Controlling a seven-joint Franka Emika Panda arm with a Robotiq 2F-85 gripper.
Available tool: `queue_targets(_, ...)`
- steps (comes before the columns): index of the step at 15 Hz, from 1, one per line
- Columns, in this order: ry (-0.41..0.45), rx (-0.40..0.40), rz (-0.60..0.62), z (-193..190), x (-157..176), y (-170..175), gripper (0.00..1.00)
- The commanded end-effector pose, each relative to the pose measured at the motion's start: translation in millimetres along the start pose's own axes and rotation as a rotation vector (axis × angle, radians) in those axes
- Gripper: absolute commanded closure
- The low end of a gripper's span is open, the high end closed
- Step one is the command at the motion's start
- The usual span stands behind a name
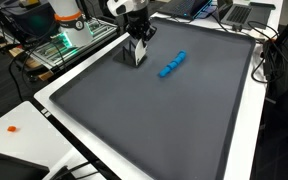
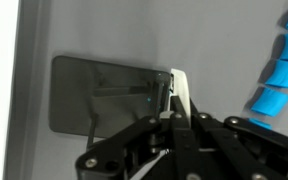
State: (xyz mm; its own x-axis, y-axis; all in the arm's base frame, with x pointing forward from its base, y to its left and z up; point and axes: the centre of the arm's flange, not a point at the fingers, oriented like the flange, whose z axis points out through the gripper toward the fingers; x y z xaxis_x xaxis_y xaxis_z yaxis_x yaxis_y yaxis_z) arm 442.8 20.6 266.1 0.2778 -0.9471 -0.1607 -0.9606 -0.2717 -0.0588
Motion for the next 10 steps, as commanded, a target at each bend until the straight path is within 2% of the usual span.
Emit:
queue_targets(1,-0.008,0.025,0.056,3.9,-1.1,14.9,0.99)
queue_targets(10,-0.005,0.043,0.098,18.7,3.3,18.1,0.99)
